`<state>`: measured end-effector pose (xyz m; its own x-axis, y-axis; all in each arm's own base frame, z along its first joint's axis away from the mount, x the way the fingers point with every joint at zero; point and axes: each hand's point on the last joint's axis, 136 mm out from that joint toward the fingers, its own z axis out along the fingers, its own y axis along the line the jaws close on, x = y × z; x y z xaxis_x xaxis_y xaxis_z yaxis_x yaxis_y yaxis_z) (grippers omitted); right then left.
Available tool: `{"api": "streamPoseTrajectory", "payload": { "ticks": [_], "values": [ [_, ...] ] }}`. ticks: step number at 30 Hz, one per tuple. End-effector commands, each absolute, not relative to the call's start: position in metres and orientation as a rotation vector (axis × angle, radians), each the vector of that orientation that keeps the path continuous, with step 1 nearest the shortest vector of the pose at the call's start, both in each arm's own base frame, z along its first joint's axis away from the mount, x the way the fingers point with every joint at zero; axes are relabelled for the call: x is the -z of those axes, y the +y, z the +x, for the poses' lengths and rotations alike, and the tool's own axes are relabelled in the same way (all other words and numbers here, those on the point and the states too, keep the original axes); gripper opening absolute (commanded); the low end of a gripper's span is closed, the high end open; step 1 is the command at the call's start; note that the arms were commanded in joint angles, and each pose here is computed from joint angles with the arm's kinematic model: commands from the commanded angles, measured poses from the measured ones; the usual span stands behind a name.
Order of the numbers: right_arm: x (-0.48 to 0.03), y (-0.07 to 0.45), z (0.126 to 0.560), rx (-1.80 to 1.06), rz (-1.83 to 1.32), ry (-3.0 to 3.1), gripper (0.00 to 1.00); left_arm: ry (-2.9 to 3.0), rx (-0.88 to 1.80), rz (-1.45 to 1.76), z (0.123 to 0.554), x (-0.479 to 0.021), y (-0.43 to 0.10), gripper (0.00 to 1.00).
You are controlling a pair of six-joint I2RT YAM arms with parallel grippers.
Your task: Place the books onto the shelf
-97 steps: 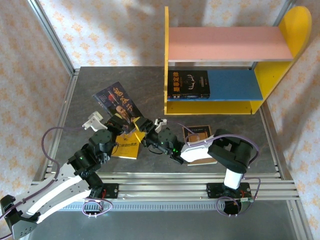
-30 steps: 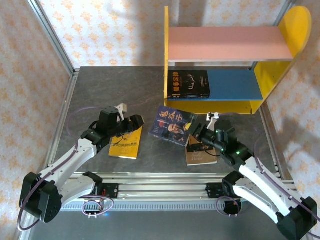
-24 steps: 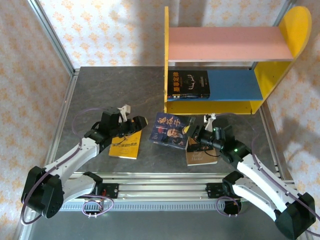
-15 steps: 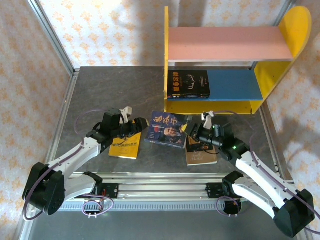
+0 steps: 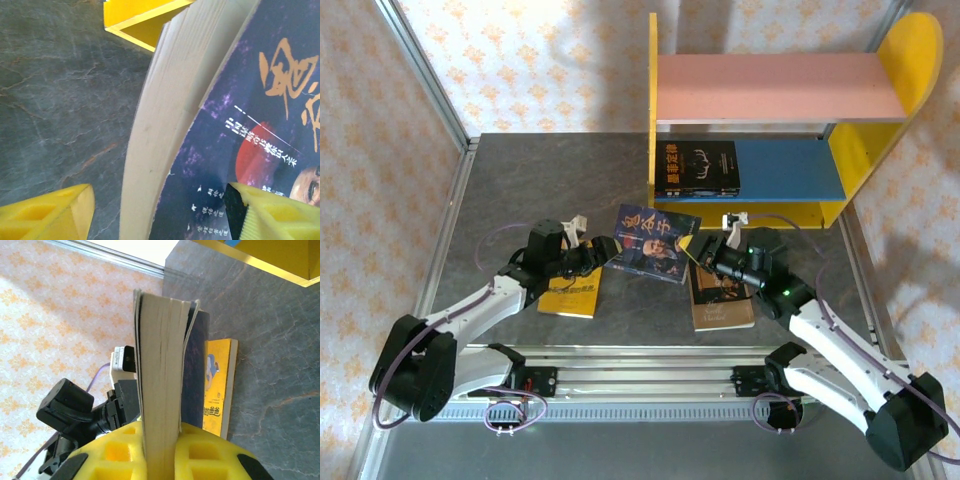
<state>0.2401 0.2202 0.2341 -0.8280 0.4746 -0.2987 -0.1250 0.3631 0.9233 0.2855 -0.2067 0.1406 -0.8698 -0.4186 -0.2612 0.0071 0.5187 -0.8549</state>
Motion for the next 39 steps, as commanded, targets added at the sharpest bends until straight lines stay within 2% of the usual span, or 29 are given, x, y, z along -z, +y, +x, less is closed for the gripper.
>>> {"api": "streamPoseTrajectory", "payload": {
  "ticks": [1, 8, 17, 19, 23, 27, 34, 39],
  "values": [
    [-0.278, 0.221, 0.246, -1.584, 0.246, 1.906, 0.10, 2.250, 1.454, -0.312, 0.285, -0.155, -0.220, 0.69],
    [-0.273, 0.221, 0.246, -1.602, 0.257, 1.901, 0.09, 2.122, 1.610, -0.331, 0.291, -0.180, -0.228, 0.70],
    [-0.260, 0.225, 0.235, -1.600, 0.209, 1.981, 0.11, 2.089, 1.602, -0.344, 0.295, -0.190, -0.226, 0.65],
    [-0.256, 0.226, 0.234, -1.585, 0.203, 2.009, 0.13, 2.091, 1.585, -0.339, 0.295, -0.191, -0.225, 0.61],
    [-0.247, 0.227, 0.235, -1.556, 0.205, 2.053, 0.17, 2.094, 1.557, -0.335, 0.295, -0.191, -0.223, 0.43],
    [-0.240, 0.226, 0.239, -1.528, 0.224, 2.074, 0.20, 2.089, 1.550, -0.332, 0.295, -0.193, -0.221, 0.31],
    [-0.232, 0.224, 0.243, -1.508, 0.269, 2.093, 0.30, 2.059, 1.459, -0.400, 0.299, -0.195, -0.208, 0.13],
    [-0.225, 0.223, 0.244, -1.501, 0.310, 2.096, 0.36, 1.972, 1.355, -0.505, 0.300, -0.200, -0.186, 0.04]
  ]
}}
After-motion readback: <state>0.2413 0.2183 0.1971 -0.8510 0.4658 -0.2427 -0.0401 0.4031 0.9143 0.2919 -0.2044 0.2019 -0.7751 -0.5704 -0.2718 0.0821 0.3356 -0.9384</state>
